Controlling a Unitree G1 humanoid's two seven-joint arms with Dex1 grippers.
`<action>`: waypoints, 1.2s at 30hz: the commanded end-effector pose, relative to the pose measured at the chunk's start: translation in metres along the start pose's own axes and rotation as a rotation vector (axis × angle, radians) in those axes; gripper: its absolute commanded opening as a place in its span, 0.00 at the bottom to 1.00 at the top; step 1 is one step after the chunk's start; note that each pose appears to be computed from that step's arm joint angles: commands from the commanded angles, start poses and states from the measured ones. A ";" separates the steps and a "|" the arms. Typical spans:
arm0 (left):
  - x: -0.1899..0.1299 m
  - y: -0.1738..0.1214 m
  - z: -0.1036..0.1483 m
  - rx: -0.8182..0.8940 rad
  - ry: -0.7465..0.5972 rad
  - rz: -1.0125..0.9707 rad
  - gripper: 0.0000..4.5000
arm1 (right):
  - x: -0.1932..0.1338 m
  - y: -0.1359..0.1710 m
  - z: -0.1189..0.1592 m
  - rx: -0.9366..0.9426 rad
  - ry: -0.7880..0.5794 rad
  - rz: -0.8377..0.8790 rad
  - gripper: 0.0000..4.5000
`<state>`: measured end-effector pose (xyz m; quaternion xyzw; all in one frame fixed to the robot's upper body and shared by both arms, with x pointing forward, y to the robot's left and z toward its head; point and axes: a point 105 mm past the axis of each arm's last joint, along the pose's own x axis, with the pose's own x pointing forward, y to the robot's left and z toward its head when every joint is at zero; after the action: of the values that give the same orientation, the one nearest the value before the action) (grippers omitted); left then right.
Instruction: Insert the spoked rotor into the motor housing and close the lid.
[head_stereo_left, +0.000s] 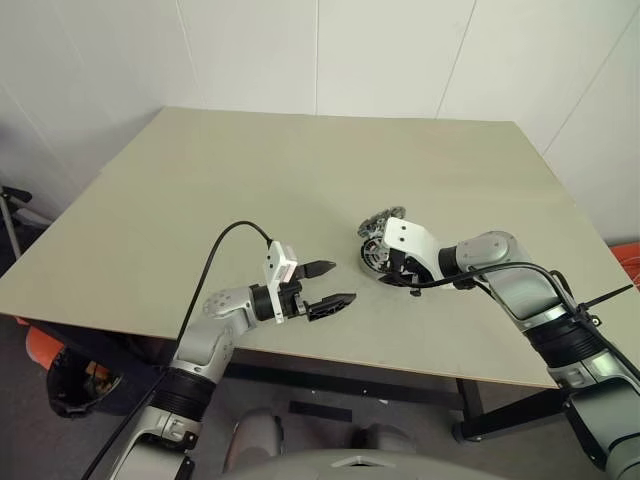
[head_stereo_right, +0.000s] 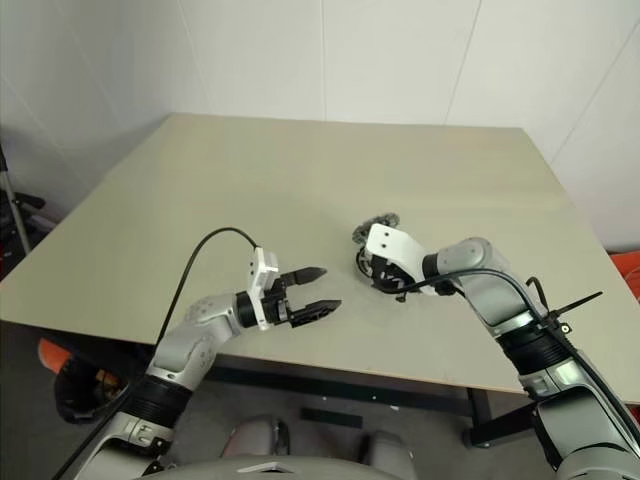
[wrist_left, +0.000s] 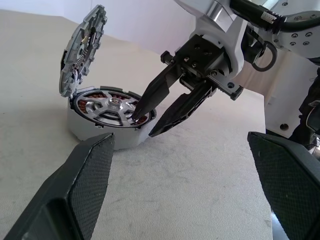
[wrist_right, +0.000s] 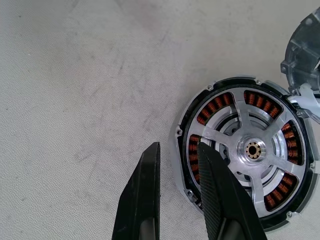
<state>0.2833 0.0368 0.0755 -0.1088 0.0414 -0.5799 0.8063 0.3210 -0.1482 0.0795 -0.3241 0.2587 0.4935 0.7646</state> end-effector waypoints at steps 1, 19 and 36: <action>0.000 0.000 0.013 0.028 -0.035 -0.003 1.00 | -0.007 -0.013 0.005 -0.030 -0.011 -0.053 0.29; -0.003 0.000 0.012 0.021 -0.038 0.002 1.00 | -0.009 -0.019 -0.005 -0.009 0.015 -0.067 0.00; 0.000 -0.003 0.014 0.005 -0.035 -0.006 1.00 | -0.037 0.003 0.034 0.248 -0.063 -0.086 0.00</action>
<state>0.2821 0.0380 0.0746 -0.1181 0.0517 -0.5762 0.8070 0.3089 -0.1468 0.0959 -0.2193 0.3175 0.4338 0.8142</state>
